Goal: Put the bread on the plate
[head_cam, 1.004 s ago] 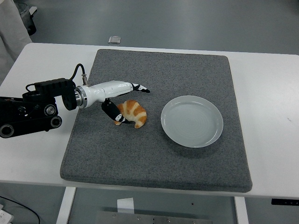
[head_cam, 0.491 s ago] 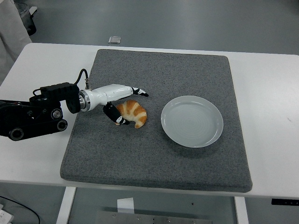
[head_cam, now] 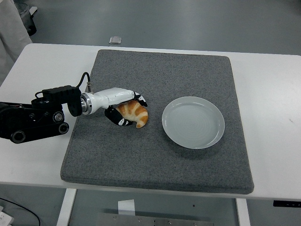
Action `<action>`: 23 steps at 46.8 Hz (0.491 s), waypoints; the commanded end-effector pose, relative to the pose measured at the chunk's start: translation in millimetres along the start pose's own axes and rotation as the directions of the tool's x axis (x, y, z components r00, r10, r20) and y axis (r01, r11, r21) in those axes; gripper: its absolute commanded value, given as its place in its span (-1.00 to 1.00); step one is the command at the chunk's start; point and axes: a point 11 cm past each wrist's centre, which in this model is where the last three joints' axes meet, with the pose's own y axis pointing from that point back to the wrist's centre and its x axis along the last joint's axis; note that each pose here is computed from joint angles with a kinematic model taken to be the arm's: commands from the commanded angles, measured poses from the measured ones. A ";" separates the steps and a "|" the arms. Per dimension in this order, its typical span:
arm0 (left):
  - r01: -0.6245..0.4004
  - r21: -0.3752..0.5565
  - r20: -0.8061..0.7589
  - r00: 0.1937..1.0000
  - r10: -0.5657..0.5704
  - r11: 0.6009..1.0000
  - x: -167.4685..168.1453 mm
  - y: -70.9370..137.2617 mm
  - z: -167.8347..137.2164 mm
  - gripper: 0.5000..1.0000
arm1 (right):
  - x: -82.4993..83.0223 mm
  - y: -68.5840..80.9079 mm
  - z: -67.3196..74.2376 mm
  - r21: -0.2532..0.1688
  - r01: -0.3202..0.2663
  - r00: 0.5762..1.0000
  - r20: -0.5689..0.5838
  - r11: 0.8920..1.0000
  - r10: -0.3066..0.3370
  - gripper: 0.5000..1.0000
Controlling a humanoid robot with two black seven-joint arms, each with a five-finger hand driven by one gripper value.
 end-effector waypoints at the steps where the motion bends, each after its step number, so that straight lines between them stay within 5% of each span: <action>1: 0.000 -0.002 0.001 1.000 0.000 1.000 0.7 -0.1 0.4 0.11 | 0.2 0.0 0.0 0.000 -0.001 1.000 0.001 1.000 0.001 0.73; 6: 0.001 -0.003 0.010 1.000 -0.001 1.000 0.6 -0.1 0.6 -0.18 | 0.1 0.0 0.0 0.000 0.000 1.000 0.000 1.000 0.000 0.73; 14: 0.007 -0.007 0.045 0.999 -0.006 1.000 -0.2 0.4 0.5 -0.96 | 0.1 0.0 0.0 0.000 0.000 1.000 0.000 1.000 0.000 0.73; 23: 0.009 -0.013 0.068 0.998 -0.008 1.000 1.8 1.2 1.5 -1.00 | 0.1 0.0 0.0 0.000 0.000 1.000 0.000 1.000 0.000 0.73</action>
